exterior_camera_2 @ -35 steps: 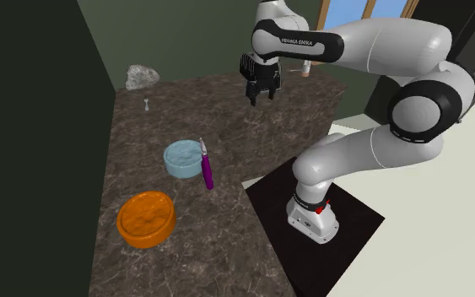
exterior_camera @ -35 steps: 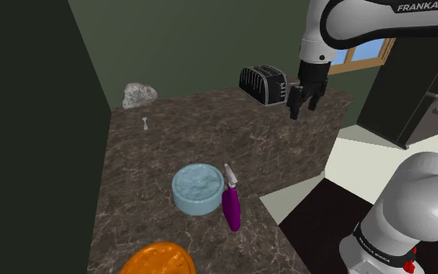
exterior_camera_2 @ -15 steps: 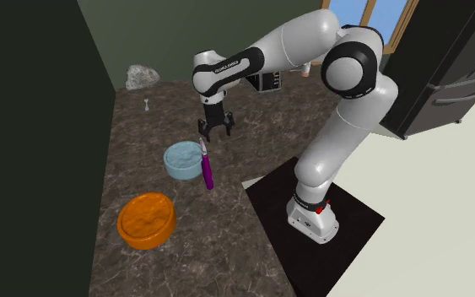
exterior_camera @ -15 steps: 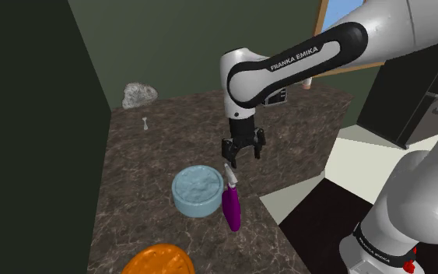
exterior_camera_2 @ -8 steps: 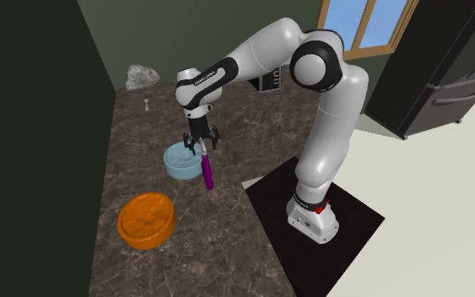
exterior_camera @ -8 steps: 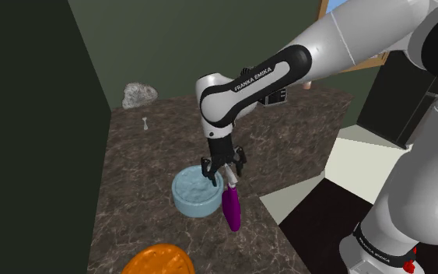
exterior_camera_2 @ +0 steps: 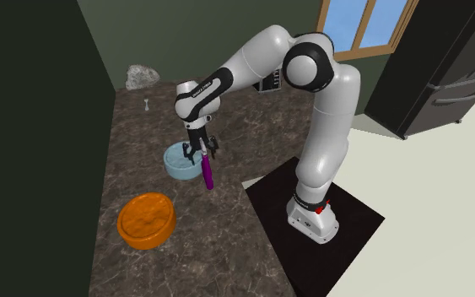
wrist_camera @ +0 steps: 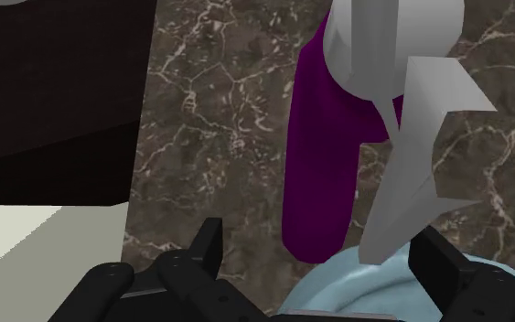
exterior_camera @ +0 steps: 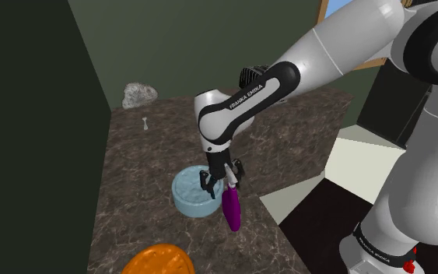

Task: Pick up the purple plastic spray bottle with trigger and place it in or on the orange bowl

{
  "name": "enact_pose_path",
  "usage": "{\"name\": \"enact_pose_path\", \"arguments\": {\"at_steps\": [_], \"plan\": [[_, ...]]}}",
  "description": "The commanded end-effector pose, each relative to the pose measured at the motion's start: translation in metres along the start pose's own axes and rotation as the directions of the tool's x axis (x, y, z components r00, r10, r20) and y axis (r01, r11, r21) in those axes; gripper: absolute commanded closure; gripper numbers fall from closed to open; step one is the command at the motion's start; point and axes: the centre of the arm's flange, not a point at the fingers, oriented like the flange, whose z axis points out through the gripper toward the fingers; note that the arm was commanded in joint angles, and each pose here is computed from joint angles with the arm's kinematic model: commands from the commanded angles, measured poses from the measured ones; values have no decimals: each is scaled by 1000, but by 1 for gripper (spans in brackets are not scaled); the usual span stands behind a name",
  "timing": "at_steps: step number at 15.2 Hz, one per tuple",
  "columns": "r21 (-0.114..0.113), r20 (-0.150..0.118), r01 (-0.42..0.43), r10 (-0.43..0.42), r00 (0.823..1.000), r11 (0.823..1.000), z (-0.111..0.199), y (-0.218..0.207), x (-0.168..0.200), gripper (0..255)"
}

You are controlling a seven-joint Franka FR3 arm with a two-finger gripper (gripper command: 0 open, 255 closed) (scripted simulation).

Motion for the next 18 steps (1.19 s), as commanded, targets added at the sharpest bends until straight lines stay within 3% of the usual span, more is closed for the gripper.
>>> {"name": "enact_pose_path", "arguments": {"at_steps": [1,8,9,18], "plan": [[0,0,0,0,1000,1000,5,0,0,0],[0,0,0,0,1000,1000,5,0,0,0],[0,0,0,0,1000,1000,5,0,0,255],[0,0,0,0,1000,1000,5,0,0,255]]}}
